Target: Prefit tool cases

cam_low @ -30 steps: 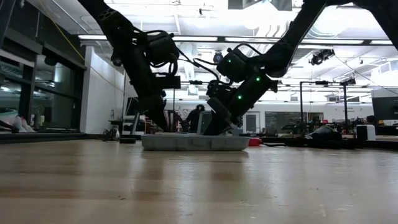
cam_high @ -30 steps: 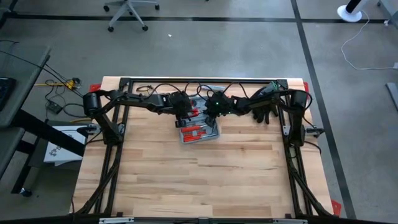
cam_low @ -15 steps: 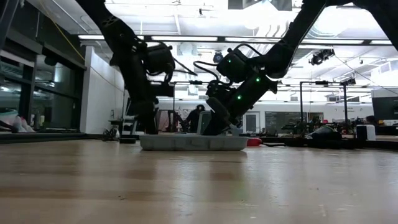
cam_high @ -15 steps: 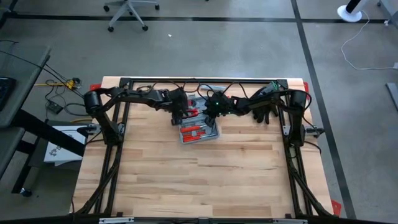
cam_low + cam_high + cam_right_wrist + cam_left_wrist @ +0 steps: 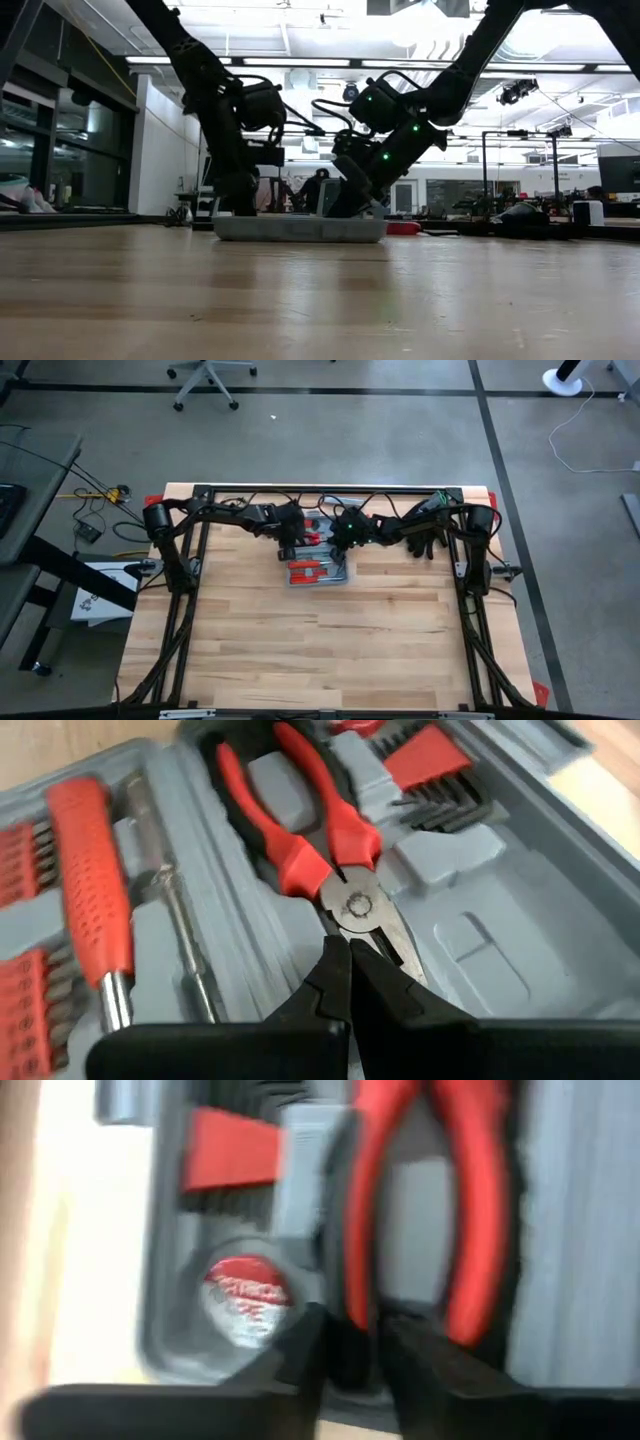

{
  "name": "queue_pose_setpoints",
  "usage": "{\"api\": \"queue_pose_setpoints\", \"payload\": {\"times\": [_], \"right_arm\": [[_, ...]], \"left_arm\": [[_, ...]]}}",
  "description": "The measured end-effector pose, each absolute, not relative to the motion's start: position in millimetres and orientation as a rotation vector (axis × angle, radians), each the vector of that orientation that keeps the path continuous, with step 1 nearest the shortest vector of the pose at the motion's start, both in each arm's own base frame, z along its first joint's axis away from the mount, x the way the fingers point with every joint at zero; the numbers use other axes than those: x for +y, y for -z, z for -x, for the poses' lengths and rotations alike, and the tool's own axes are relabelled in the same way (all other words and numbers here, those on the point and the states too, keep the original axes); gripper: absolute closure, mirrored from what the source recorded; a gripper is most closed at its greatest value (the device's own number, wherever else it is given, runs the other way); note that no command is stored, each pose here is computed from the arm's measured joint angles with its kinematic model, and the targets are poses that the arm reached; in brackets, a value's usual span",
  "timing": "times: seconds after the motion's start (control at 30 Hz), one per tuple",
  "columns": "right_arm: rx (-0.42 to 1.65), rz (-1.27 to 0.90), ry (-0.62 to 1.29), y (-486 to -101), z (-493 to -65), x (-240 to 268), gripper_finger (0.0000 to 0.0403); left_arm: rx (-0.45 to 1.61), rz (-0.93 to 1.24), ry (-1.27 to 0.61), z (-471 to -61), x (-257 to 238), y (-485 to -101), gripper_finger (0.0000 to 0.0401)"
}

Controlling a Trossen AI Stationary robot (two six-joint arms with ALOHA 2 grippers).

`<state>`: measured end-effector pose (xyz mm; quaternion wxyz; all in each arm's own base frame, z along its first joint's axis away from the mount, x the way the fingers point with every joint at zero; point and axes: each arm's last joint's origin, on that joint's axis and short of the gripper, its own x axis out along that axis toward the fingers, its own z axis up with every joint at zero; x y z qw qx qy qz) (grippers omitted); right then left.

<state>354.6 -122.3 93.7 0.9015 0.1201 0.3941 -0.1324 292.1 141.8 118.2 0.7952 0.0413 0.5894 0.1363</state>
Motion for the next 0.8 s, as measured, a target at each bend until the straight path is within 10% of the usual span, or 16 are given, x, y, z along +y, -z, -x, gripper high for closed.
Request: {"api": "queue_pose_setpoints", "payload": {"times": [0.8], "right_arm": [[0.777,-0.056,0.338,-137.3,-356.4,-85.5,0.0403]], "left_arm": [[1.044,-0.206,-0.413,-294.7,117.5,-180.5,0.0371]]}}
